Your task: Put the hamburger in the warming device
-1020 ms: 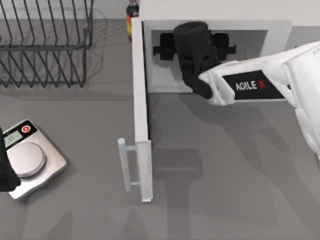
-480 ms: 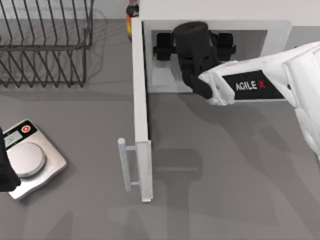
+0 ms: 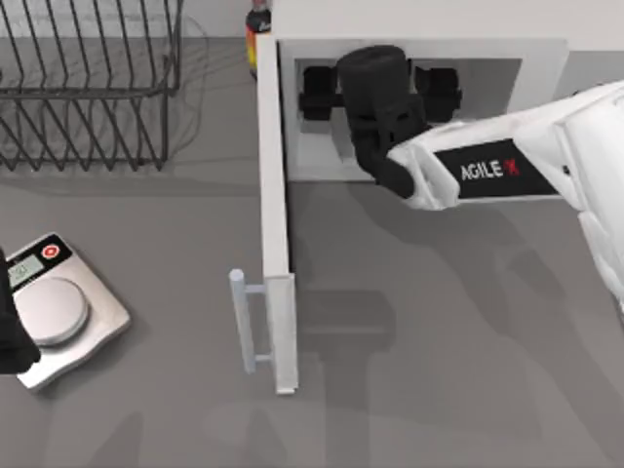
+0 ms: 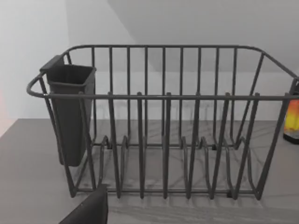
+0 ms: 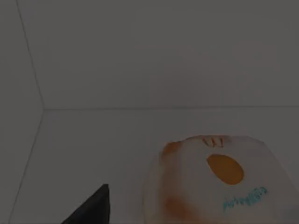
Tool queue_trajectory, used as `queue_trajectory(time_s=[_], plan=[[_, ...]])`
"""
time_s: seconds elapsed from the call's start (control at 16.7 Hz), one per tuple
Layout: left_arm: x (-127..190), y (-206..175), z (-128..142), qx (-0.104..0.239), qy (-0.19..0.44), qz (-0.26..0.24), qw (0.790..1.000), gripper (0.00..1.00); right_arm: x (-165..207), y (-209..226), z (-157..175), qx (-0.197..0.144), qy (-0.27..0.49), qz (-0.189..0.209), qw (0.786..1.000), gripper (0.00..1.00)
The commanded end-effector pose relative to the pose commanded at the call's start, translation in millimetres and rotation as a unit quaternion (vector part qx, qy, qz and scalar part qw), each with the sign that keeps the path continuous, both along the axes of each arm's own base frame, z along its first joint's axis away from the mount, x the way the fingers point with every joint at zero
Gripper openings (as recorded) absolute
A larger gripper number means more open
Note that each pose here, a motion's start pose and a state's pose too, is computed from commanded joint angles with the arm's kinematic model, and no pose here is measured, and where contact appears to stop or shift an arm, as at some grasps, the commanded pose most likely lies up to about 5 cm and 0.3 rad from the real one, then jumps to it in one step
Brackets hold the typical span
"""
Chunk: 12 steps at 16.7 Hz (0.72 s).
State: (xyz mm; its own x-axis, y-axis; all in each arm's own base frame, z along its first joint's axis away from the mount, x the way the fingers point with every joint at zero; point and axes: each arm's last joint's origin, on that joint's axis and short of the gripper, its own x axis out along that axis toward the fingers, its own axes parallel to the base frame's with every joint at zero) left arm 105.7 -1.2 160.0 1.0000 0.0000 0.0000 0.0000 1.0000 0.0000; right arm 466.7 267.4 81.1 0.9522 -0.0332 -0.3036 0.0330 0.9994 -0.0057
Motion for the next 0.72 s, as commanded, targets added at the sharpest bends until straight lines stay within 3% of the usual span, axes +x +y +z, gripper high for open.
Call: queue_trajectory(time_s=[0.18,0.72], plan=[[0.0,0.0,0.0,0.000,0.000,0.000,1.000,1.00,-29.9,8.6,2.1,0.003,-0.001,-0.001,1.000,1.00],[0.0,0.0,0.0,0.000,0.000,0.000,1.000,1.00,-173.8,-0.1,-9.3,-0.012,0.015,0.000,1.000,1.00]])
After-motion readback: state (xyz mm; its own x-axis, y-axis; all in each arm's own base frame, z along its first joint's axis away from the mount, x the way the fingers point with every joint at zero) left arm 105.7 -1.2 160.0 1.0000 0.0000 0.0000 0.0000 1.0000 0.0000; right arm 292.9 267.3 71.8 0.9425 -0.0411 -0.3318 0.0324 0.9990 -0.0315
